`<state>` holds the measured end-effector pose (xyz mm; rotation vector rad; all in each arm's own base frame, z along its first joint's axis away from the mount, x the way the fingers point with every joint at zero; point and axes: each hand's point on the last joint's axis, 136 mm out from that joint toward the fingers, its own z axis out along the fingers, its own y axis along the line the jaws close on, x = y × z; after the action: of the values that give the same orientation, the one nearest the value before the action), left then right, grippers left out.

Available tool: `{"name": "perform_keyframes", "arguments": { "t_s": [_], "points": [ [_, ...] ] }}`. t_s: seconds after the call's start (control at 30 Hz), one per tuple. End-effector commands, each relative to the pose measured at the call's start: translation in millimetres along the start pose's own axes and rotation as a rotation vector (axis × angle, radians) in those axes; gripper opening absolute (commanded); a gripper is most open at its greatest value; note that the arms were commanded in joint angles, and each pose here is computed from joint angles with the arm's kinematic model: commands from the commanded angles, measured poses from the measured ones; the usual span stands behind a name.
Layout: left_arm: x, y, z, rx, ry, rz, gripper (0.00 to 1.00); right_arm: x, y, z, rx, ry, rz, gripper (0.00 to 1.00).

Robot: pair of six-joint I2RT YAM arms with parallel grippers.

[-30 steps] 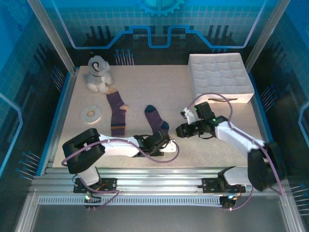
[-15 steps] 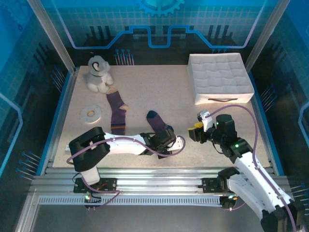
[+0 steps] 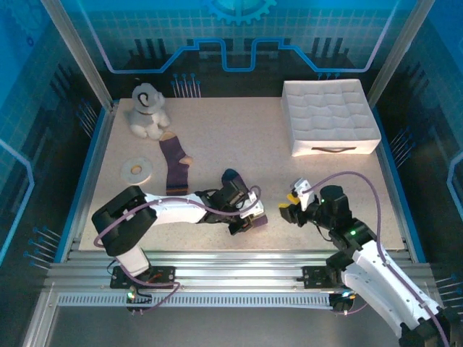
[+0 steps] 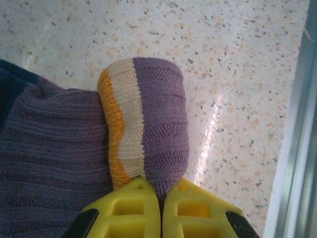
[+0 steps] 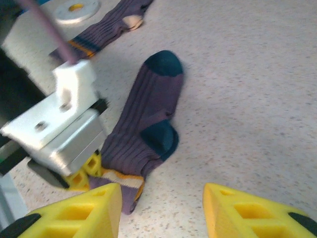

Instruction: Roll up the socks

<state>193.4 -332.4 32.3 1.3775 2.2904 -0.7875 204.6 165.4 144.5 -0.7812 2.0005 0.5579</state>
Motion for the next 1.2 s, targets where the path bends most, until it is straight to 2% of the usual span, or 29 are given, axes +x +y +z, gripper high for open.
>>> {"name": "perform_keyframes", "arguments": {
  "t_s": [0.0,0.37,0.73,1.17],
  "points": [
    [44,-12,5,0.133,0.159,-0.158,0.0,-12,6,7,0.006,-0.025,-0.105,0.46],
    [54,6,11,0.234,0.166,-0.352,0.0,-21,32,26,-0.024,0.064,-0.479,0.49],
    [43,18,-5,0.29,0.116,-0.446,0.0,24,49,49,-0.167,0.265,-0.824,0.5],
    [36,19,-11,0.341,0.113,-0.492,0.0,43,61,86,-0.273,0.359,-0.909,0.49]
  ]
}}
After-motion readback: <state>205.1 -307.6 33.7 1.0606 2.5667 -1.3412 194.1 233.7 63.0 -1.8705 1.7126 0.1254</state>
